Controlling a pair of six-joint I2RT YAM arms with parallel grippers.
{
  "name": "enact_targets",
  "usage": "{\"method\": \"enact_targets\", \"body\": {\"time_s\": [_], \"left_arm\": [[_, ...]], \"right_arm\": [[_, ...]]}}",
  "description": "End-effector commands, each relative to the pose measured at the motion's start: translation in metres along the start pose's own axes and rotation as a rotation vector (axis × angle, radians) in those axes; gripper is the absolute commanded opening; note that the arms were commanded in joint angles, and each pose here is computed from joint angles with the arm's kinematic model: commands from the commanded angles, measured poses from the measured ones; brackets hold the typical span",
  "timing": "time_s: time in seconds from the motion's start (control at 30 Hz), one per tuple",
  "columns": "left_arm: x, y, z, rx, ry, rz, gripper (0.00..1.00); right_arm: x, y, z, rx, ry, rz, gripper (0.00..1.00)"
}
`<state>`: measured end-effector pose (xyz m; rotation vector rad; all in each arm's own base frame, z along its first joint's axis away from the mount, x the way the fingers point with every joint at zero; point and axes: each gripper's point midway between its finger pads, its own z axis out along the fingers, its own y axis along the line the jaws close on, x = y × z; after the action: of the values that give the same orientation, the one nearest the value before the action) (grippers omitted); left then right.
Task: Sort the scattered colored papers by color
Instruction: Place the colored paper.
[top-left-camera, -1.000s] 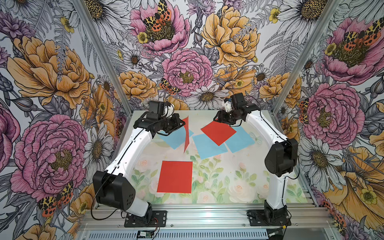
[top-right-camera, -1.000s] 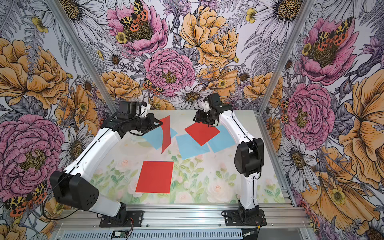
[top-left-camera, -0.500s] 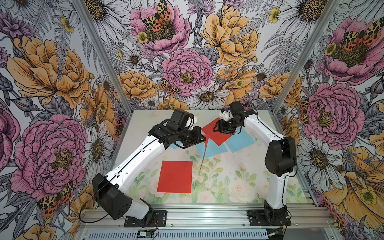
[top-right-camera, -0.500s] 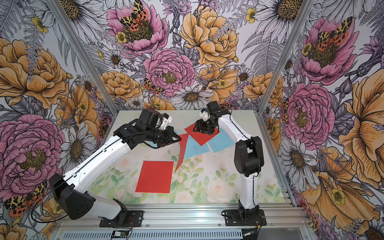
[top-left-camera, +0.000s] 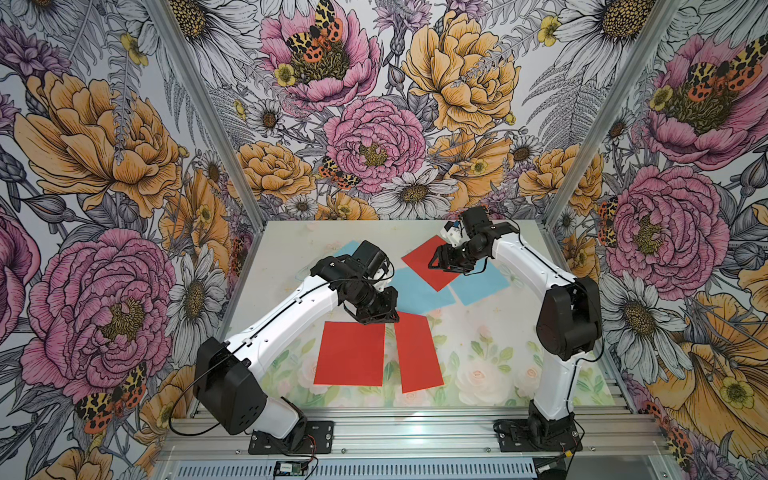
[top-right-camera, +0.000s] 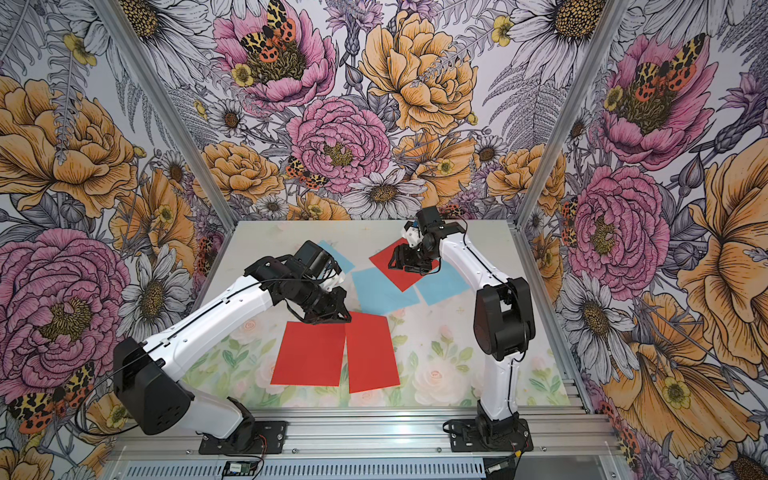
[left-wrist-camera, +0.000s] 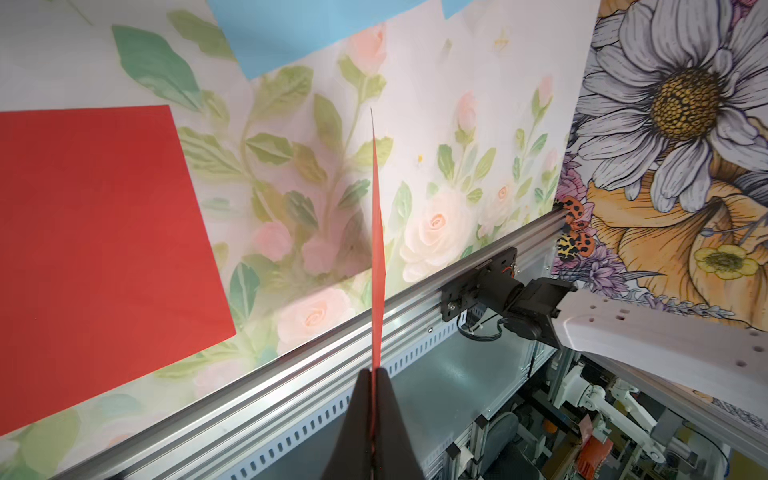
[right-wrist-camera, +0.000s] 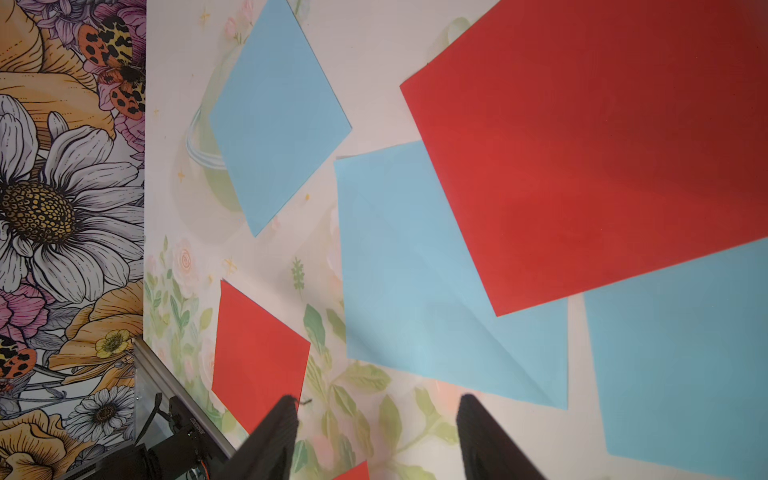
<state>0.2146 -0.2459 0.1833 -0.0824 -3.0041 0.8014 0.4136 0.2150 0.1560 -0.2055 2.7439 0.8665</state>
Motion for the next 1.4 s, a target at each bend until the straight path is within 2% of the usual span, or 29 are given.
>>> {"method": "enact_targets", "body": {"time_s": [0.0,0.1,0.27,0.37,0.53,0.87,1.0,1.13,1.37], "left_arm": [[0.001,0.035,0.007,-0.144,0.047,0.040,0.00],[-0.006,0.056,0.011,-0.240,0.062,0.057,0.00],[-0.020,0.082,0.014,-0.353,0.090,0.105,0.00],[-0.027,0.100,0.009,-0.442,0.100,0.132,0.00],[-0.042,0.120,-0.003,-0.527,0.086,0.141,0.00],[-0.059,0.132,-0.004,-0.584,0.131,0.197,0.00],[-0.062,0.139,0.003,-0.612,0.187,0.214,0.00],[-0.061,0.143,-0.003,-0.638,0.206,0.234,0.00],[-0.056,0.155,-0.013,-0.701,0.215,0.242,0.00]], "right_arm": [[-0.004,0.003,-0.010,0.006,-0.038,-0.021,0.64],[-0.005,0.006,-0.010,-0.006,-0.041,-0.013,0.64],[0.005,0.027,0.000,-0.131,-0.004,-0.004,0.63],[0.025,0.038,0.014,-0.199,0.056,-0.012,0.61],[0.063,0.047,0.038,-0.206,0.147,-0.039,0.59],[0.098,0.088,0.069,-0.299,0.240,-0.098,0.55],[0.102,0.099,0.080,-0.330,0.263,-0.106,0.51],[0.109,0.104,0.090,-0.334,0.288,-0.122,0.47],[0.124,0.105,0.105,-0.323,0.322,-0.131,0.47]]}}
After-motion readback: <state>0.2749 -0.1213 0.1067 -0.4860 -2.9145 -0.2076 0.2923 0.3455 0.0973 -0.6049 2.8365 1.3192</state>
